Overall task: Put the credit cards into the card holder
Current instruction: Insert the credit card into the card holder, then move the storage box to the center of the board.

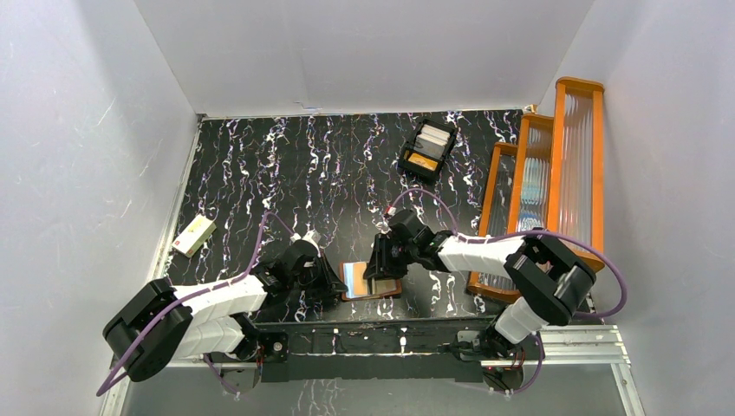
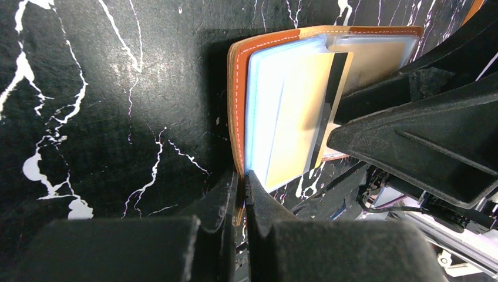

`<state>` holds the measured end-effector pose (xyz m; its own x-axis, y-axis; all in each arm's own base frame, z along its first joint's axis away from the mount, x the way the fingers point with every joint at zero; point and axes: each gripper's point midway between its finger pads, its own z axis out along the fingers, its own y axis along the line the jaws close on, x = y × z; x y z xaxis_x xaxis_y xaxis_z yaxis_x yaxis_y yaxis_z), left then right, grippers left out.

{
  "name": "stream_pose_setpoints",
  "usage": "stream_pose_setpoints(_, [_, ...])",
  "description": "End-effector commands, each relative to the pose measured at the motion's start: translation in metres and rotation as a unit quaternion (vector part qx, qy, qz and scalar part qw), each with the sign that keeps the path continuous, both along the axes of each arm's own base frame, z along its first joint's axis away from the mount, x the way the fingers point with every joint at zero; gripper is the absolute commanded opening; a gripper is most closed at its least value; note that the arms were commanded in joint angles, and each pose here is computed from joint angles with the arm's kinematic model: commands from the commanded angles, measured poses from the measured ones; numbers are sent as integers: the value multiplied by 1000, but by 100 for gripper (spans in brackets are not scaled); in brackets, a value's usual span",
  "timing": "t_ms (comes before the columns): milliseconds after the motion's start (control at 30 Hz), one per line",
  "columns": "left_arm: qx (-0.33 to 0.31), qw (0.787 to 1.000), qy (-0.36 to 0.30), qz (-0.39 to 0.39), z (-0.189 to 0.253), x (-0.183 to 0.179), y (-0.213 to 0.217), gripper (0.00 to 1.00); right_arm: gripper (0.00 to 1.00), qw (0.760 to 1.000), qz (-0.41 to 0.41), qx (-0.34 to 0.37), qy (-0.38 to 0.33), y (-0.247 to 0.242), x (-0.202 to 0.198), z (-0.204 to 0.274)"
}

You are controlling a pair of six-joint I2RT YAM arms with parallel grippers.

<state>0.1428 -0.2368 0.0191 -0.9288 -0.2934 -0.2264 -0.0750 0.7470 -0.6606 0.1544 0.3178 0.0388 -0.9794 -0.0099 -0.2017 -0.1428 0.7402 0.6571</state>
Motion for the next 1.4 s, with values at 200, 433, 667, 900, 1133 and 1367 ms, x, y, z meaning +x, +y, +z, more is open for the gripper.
stream_pose_setpoints(200, [1, 1000, 2, -13, -3, -5, 2, 0, 43, 996, 62, -28, -61, 28, 4, 8])
stream_pose_setpoints(433, [4, 1000, 2, -11, -2, -6, 4, 0, 42, 993, 64, -79, -66, 17, 2, 1])
stream_pose_setpoints(667, [38, 999, -2, 4, 1, -5, 18, 0, 48, 983, 82, -97, -131, 7, 33, 43])
stream_pose_setpoints(900, [31, 999, -10, 10, 6, -7, 21, 0, 54, 966, 34, -137, -216, -35, 129, 107])
stream_pose_setpoints(1133, [25, 1000, -14, 2, 12, -6, 18, 0, 54, 904, -222, -284, -232, -163, 256, 126])
stream_pose_setpoints(1367, [23, 1000, -17, 1, 15, -4, 16, 0, 54, 887, -302, -288, -199, -206, 324, 111])
